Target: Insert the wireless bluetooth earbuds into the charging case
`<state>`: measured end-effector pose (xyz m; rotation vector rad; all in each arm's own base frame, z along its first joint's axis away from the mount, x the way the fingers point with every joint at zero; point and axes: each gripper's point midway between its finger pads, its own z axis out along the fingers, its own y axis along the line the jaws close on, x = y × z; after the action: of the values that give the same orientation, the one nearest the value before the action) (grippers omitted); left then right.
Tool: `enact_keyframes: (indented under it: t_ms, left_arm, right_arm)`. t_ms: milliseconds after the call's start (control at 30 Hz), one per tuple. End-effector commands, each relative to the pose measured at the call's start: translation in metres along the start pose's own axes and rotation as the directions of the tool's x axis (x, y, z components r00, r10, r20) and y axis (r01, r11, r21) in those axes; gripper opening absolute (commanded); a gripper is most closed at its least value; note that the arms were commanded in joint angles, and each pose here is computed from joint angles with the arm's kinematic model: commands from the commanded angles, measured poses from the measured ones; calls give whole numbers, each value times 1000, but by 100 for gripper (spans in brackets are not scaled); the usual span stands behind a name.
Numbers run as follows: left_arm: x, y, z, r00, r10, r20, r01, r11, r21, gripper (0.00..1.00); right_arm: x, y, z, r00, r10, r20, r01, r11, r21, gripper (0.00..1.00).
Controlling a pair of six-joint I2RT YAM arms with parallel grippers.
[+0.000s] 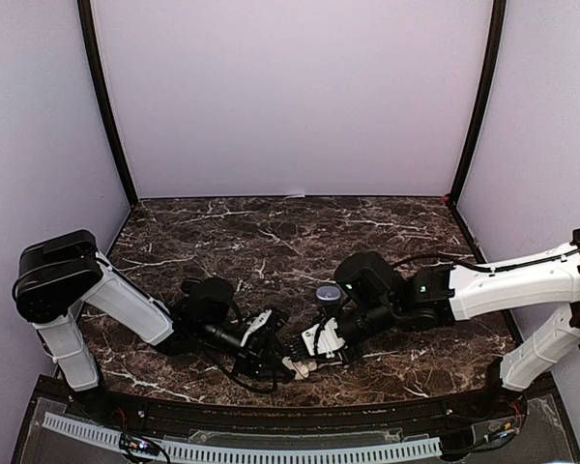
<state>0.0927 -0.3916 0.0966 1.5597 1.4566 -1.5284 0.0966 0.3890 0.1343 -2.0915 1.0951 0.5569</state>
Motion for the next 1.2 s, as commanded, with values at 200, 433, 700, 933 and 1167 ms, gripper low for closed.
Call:
enact_keyframes:
  t_ms: [200,433,700,933,1167]
  left_arm:
    - [-26,-18,1,996,43,77,-51,994,99,3]
    - [-22,-15,3,998,30,54,-35,994,99,3]
    - [-21,-17,3,999,27,45,-32,994,109,3]
    - [-21,-18,3,999,23,43,-28,992,121,3]
    - [-19,-18,4,999,13,41,-18,992,125,3]
  right_arm:
    - [-17,1,-7,996,-51,67,50,998,24,11]
    - [-21,1,-7,996,-55,75,55,998,12,29]
    - [-24,1,-3,995,-66,76,67,998,-15,28]
    - [-28,5,-3,993,-68,95,72,997,-34,23]
    - [-31,4,-6,991,-73,108,76,997,-23,20]
